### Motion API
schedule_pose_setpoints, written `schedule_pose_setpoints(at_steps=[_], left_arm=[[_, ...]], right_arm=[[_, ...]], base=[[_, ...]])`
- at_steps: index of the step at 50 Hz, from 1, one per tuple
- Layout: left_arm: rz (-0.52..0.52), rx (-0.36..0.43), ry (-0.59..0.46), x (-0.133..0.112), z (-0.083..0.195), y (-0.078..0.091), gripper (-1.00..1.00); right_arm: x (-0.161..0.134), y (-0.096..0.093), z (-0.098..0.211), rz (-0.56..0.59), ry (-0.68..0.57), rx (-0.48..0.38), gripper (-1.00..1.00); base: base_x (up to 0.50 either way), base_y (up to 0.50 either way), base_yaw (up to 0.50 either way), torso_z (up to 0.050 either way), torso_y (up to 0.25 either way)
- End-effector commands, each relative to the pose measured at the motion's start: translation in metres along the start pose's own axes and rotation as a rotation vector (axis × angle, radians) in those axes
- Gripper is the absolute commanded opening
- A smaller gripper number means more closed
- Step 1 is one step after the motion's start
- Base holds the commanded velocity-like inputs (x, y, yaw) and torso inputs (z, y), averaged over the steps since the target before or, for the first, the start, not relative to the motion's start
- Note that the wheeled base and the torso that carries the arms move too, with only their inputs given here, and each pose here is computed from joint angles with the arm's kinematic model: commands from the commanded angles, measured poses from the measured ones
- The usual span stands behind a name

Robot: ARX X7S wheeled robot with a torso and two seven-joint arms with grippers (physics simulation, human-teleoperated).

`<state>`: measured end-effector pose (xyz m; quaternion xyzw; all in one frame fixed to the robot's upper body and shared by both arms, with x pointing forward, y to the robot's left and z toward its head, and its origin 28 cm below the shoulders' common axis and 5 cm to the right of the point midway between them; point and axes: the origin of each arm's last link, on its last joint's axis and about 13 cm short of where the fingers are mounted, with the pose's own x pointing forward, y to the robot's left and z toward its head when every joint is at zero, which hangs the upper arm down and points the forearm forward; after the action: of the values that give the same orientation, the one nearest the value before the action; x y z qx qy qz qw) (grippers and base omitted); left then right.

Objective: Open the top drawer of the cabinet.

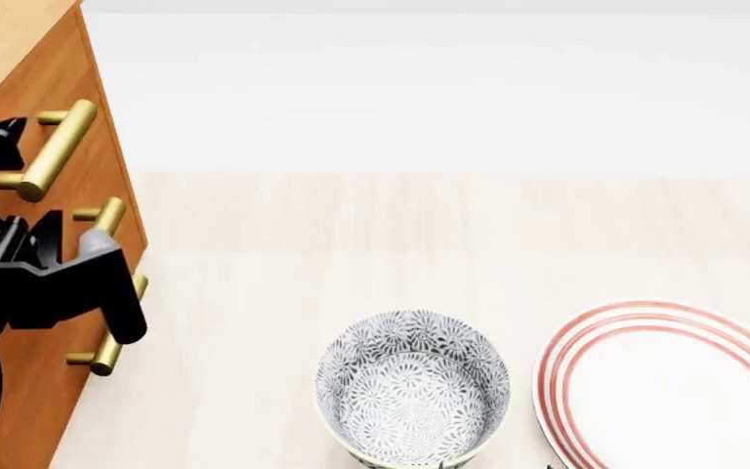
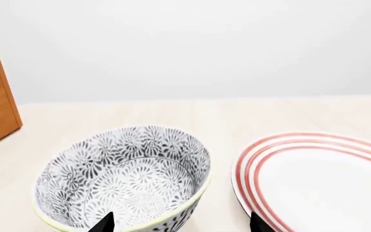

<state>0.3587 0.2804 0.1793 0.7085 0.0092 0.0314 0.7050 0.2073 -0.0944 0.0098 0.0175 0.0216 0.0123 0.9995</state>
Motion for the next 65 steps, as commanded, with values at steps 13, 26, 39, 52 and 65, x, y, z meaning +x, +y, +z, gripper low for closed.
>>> schedule_pose_setpoints(at_steps=[13,26,39,52,65], left_arm=[[-0.02,-0.028,0.007,0.005,0.002,-0.008,-1.0],[-0.01,-0.023,0.004,0.006,0.003,-0.007,-1.0],[-0.014,-0.026,-0.026,0.007,0.014,-0.011,-1.0],[-0.009,-0.044,-0.101,0.007,0.038,-0.011,-1.0],[-0.005,-0.041,-0.163,0.009,0.059,-0.008,-1.0]], right_arm=[[0.001,0.0,0.002,0.0,-0.004,0.003,1.0],[0.003,0.0,0.001,-0.003,-0.004,0.002,1.0],[0.002,0.001,0.001,0.003,0.002,0.001,1.0],[0.001,0.0,-0.001,0.013,0.012,0.006,1.0],[-0.001,0.001,-0.001,0.023,0.015,0.012,1.0]], base=[[0.0,0.0,0.0,0.0,0.0],[0.0,0.0,0.0,0.0,0.0],[0.0,0.0,0.0,0.0,0.0],[0.01,0.0,0.0,0.0,0.0],[0.01,0.0,0.0,0.0,0.0]])
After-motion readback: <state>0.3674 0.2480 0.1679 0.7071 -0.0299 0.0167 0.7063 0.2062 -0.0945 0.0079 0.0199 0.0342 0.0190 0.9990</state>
